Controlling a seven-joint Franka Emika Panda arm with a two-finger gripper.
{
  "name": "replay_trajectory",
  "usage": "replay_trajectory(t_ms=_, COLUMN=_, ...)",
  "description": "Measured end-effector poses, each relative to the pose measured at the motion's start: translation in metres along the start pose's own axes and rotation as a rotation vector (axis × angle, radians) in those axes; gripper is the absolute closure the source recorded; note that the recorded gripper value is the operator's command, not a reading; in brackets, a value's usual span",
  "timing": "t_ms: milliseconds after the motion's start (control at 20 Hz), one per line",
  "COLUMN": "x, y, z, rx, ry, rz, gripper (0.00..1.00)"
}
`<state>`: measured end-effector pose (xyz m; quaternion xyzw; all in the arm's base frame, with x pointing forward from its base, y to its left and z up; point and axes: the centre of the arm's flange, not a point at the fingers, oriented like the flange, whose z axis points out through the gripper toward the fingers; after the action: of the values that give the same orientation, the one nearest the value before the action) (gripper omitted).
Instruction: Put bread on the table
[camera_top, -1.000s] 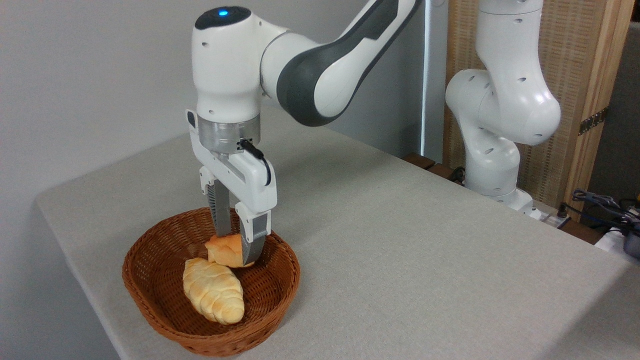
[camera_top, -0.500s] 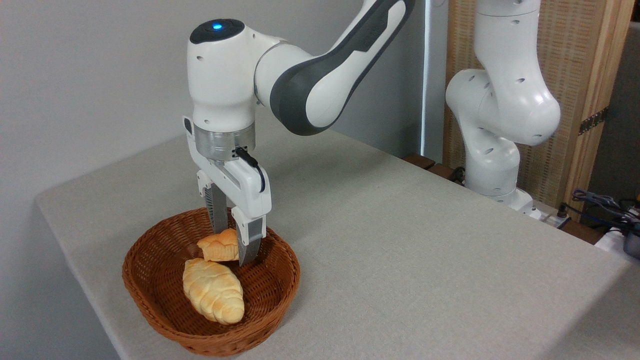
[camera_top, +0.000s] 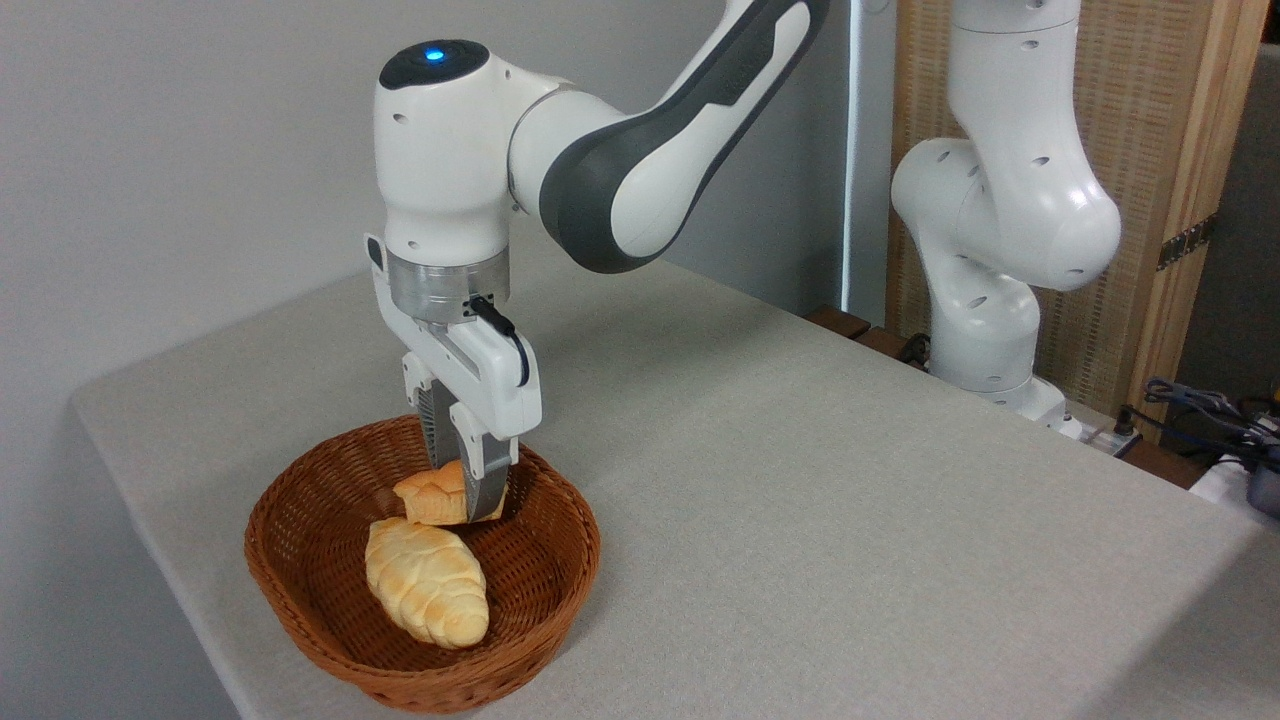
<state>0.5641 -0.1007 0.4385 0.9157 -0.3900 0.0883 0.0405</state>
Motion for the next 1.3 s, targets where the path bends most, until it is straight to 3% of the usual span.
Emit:
replay_trajectory(t_ms=400, x=0.002, y=-0.002, z=-0.005, rx=0.003, ry=0.011, rz=-0.009, gripper=0.6)
replay_trajectory(t_ms=750, x=-0.016, y=-0.018, z=-0.046, rx=0.026, ry=0.044, rz=-0.124, gripper=0.55)
replay_trajectory(t_ms=1100, x=-0.054, y=-0.015, z=-0.075, rx=-0.075, ry=-0.056, rz=-0.158, gripper=0.49)
replay_trajectory(t_ms=1300, x=-0.063, y=-0.004, z=-0.071, rx=-0.15, ry=-0.126, rz=-0.072, gripper=0.49)
